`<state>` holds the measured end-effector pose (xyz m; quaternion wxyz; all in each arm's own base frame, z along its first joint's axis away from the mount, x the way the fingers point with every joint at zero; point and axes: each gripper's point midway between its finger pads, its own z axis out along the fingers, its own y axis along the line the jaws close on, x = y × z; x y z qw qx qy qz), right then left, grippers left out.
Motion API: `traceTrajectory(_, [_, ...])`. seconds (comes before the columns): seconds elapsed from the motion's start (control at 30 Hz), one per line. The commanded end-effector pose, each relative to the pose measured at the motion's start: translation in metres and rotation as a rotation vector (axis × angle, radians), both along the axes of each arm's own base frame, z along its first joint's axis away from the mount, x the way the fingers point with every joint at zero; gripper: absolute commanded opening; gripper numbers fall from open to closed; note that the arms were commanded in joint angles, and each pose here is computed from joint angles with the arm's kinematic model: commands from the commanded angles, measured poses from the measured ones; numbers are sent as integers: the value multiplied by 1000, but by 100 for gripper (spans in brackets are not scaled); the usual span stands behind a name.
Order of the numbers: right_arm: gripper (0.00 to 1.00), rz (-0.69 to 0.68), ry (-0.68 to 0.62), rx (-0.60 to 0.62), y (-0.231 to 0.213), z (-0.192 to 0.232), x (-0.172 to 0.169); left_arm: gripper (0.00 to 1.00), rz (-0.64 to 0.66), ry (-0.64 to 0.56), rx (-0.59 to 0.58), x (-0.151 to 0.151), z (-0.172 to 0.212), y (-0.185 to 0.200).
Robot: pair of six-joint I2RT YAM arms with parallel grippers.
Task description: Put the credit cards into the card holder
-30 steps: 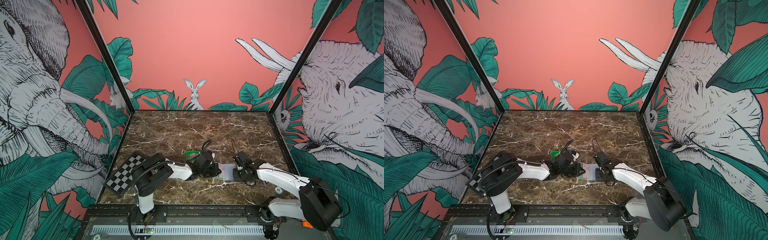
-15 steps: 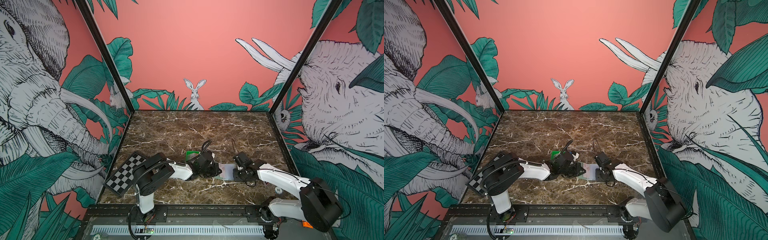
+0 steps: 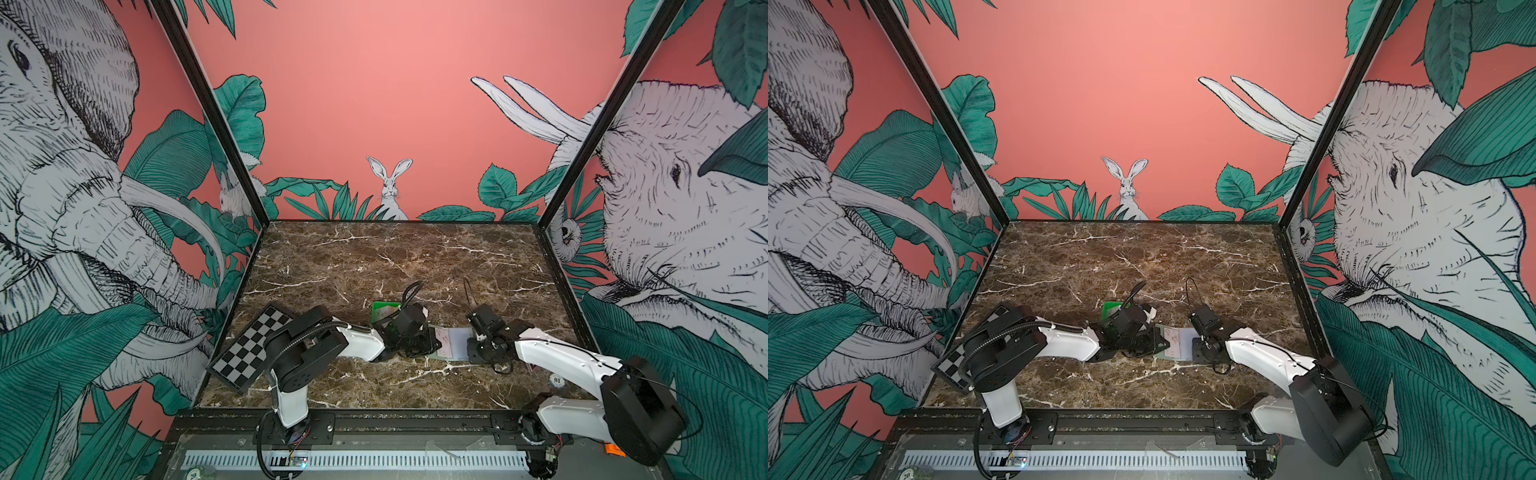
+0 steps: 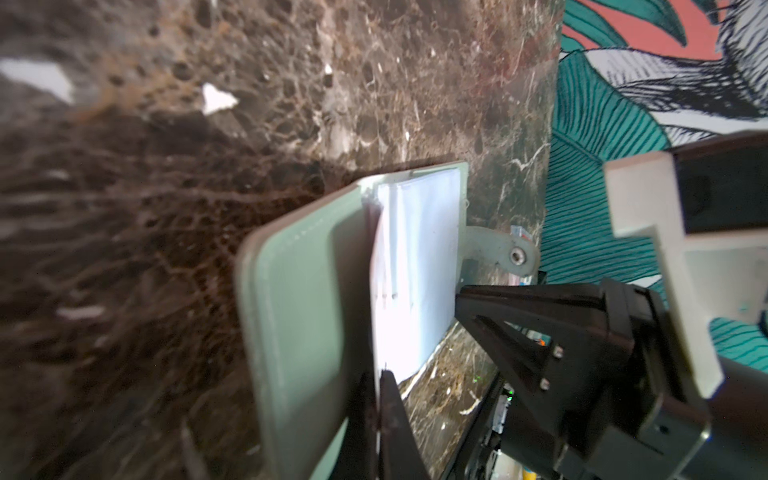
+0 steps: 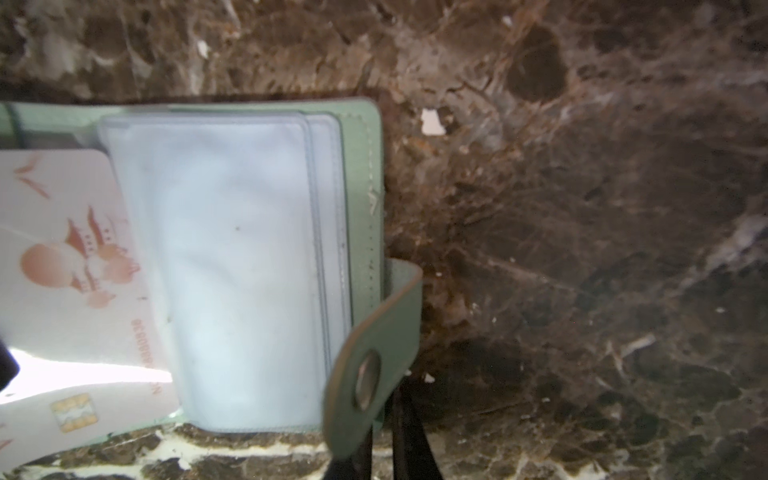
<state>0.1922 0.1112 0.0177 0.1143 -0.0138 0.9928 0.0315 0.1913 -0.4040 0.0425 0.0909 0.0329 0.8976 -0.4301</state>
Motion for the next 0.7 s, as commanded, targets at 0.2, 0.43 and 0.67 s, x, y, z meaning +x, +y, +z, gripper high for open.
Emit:
traceTrajectory(0.2, [12,-3,22,-27,-6,-3,-5,0,-11,12,-13,-2,-2,-6])
traceTrajectory(0.43, [12,0,24,-29,-8,-4,-7,0,-4,41,-68,0,-5,-12])
traceTrajectory(0.67, [12,0,23,-27,-7,-3,-6,0,-15,53,-91,-3,-5,-14])
